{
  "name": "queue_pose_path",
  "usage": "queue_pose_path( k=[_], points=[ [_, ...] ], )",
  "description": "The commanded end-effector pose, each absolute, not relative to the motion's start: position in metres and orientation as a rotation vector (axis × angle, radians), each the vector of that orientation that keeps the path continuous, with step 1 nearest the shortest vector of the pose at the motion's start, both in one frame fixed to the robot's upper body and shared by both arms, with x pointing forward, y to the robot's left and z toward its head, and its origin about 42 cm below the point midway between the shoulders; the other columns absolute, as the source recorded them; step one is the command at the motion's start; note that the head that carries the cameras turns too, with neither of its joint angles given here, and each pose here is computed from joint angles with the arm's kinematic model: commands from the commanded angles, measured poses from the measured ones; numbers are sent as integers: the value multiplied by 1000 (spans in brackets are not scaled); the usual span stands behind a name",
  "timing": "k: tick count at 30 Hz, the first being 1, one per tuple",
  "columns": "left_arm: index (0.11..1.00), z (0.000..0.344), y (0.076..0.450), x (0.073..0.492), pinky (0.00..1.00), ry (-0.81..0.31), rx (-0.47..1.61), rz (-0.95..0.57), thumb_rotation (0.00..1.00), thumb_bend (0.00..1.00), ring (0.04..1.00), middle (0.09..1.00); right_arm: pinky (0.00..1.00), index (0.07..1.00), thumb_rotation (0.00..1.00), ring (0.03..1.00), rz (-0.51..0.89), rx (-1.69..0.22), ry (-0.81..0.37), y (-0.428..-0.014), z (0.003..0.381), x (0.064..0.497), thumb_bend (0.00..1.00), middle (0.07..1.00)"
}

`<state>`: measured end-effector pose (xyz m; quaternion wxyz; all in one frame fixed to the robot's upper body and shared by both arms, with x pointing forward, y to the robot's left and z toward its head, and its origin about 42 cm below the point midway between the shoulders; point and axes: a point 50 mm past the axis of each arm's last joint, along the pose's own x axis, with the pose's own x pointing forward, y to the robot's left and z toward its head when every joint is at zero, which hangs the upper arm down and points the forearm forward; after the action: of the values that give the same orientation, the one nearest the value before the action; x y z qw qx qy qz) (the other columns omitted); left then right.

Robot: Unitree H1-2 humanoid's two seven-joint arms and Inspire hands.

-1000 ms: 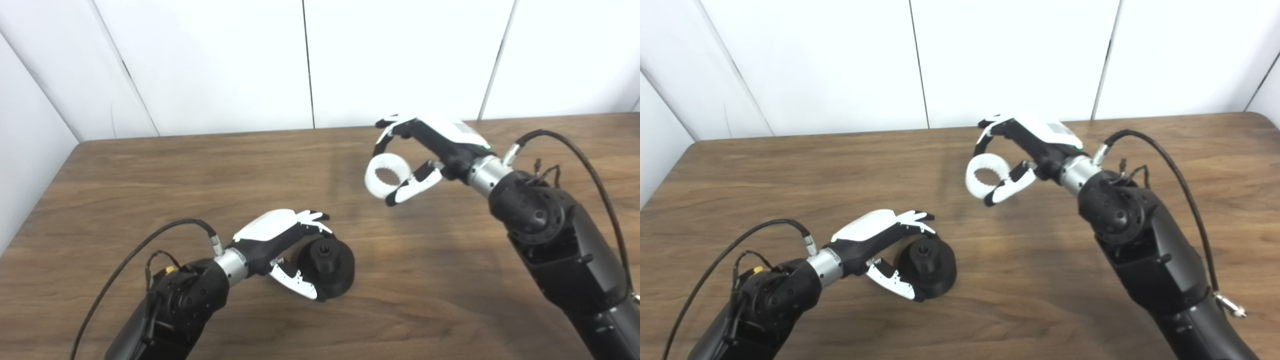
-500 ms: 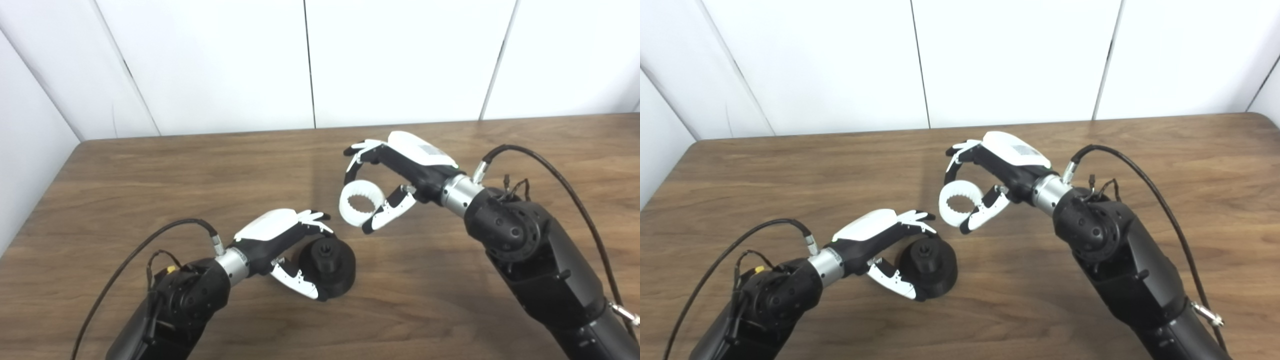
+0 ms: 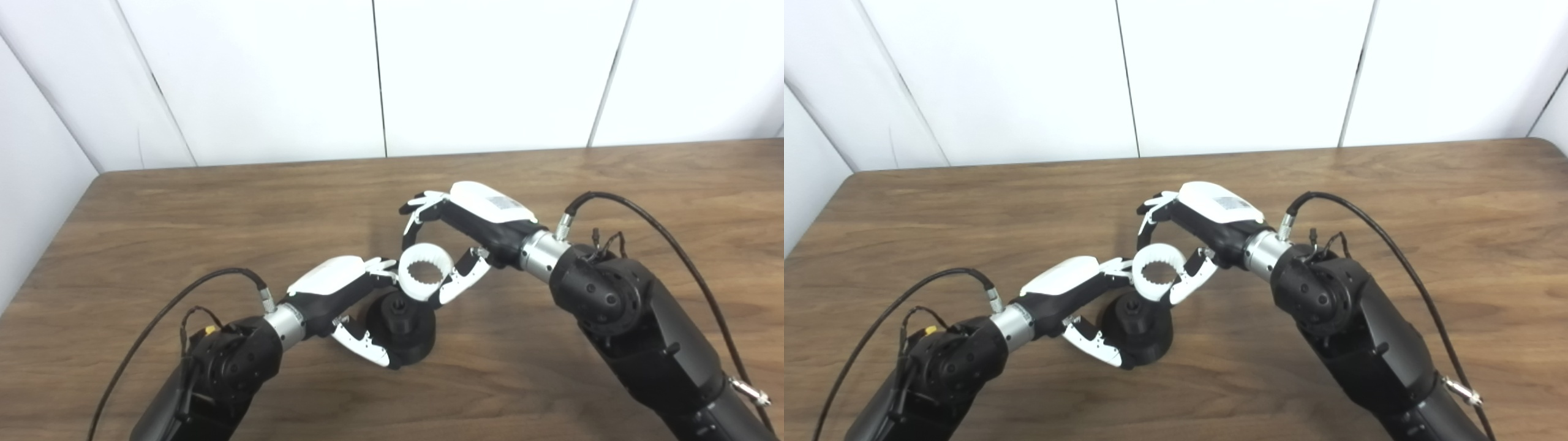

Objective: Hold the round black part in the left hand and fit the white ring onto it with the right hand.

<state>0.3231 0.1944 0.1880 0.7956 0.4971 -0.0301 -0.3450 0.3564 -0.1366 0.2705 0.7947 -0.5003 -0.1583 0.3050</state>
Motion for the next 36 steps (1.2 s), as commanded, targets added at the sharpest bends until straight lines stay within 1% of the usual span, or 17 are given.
queue_pose_path(
  k=[1, 14, 22, 30, 36],
  points=[
    [765, 183, 197, 327, 875, -11, 1080, -749, 326, 948, 1000, 979, 832, 491, 146, 948, 660, -1072, -437, -127, 288, 353, 525, 872],
    [764, 184, 195, 328, 861, -20, 1075, -746, 323, 945, 1000, 973, 820, 491, 145, 950, 713, -1062, -437, -115, 281, 347, 524, 874],
    [780, 184, 195, 328, 843, -21, 1073, -755, 312, 926, 1000, 970, 839, 491, 145, 951, 735, -1057, -439, -110, 277, 345, 524, 873],
    [788, 186, 193, 328, 853, -31, 1084, -754, 329, 931, 1000, 970, 852, 491, 144, 954, 750, -1055, -427, -108, 273, 344, 524, 874],
    [794, 187, 192, 328, 862, -22, 1078, -750, 312, 931, 1000, 981, 852, 491, 143, 955, 762, -1054, -430, -108, 270, 344, 524, 873]
  ],
)
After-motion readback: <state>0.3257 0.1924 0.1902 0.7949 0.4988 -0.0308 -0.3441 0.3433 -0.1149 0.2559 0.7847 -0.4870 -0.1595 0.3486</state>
